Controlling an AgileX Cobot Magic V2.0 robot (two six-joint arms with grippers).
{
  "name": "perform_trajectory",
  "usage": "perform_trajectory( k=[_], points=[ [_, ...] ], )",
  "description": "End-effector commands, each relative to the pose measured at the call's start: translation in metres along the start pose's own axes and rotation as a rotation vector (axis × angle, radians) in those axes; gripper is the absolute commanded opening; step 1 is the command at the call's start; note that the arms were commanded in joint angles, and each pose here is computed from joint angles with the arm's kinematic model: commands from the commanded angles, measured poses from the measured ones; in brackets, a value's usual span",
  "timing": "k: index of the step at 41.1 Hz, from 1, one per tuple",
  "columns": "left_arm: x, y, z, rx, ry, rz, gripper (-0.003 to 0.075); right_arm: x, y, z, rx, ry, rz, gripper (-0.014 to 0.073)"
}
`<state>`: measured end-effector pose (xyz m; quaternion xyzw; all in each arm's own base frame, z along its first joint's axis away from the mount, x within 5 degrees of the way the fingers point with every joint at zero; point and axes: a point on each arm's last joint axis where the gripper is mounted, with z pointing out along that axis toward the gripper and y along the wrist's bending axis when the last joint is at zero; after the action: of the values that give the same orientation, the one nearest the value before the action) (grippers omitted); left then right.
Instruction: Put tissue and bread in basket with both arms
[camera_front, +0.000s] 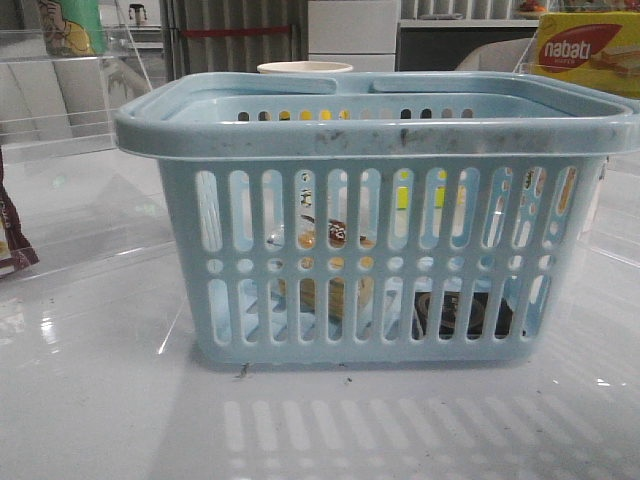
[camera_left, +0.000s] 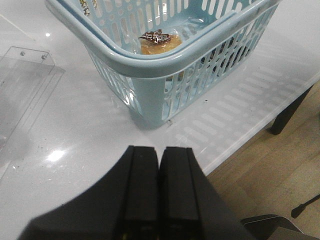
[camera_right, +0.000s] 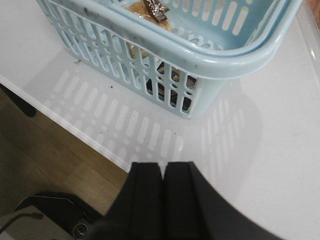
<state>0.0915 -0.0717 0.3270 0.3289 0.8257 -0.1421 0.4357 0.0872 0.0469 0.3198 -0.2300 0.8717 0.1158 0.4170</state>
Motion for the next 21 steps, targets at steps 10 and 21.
perform_trajectory(
  k=[10, 21],
  points=[
    [0.009, 0.015, -0.031, -0.212, -0.282, -0.102, 0.0093, -0.011, -0.001, -0.006, 0.012, -0.079, -0.012, 0.0057],
    [0.059, 0.02, -0.039, -0.518, -0.515, -0.157, 0.0093, -0.011, -0.001, -0.006, 0.012, -0.079, -0.012, 0.0057]
  ],
)
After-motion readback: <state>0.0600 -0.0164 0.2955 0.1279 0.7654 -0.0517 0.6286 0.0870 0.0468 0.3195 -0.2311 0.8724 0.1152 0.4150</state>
